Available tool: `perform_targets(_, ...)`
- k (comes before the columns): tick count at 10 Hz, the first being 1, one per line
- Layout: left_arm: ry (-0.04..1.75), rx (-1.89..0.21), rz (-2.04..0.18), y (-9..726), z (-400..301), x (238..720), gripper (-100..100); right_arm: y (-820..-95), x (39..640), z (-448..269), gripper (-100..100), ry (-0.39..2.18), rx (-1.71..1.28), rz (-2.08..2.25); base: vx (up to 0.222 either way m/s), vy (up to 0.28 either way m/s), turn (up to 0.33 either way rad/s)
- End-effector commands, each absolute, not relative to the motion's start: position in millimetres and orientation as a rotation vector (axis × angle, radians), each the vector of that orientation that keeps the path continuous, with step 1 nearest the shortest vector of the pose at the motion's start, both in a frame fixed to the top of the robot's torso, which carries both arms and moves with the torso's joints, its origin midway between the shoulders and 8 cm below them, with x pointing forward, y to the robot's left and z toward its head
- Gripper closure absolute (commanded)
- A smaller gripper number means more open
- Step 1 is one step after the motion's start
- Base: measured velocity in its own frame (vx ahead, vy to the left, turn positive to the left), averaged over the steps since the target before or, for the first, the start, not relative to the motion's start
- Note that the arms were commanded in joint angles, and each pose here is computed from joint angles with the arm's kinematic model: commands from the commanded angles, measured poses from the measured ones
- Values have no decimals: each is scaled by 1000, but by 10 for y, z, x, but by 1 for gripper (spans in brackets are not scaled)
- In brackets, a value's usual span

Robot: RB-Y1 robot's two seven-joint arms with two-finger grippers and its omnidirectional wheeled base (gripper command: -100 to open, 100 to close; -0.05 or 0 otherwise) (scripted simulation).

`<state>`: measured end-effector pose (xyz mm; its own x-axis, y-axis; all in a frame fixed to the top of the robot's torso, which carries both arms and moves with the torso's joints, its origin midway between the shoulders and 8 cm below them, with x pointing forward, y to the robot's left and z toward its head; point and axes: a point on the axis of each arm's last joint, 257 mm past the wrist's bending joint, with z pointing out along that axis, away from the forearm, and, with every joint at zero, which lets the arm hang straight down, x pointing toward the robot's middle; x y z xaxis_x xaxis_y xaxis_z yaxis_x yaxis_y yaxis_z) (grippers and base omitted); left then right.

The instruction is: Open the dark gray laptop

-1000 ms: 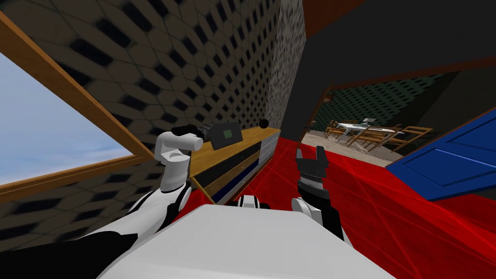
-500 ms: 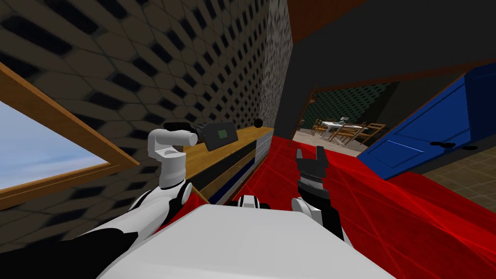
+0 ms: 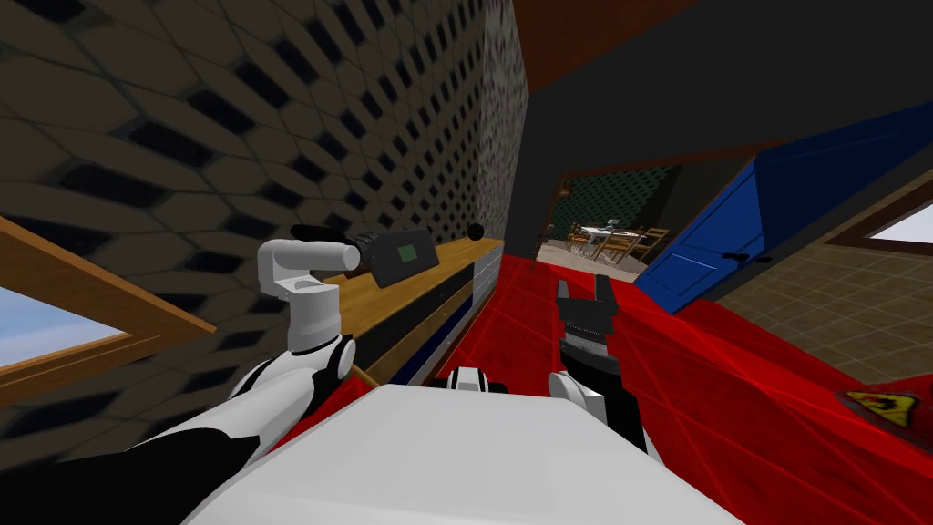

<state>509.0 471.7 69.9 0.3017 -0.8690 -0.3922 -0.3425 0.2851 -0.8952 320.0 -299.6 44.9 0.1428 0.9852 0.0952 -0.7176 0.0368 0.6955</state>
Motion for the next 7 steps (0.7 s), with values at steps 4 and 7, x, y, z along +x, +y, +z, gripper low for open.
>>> perform_targets(4,1321,-1201,-433,4778,918,5048,-100,-2996,3200,449,0,477,702,1385,-30,54,-21)
perform_targets(7,1350,-1148,-395,4756,1000,5050,-100,-2996,3200,449,0,477,702,1385,-42,55,5)
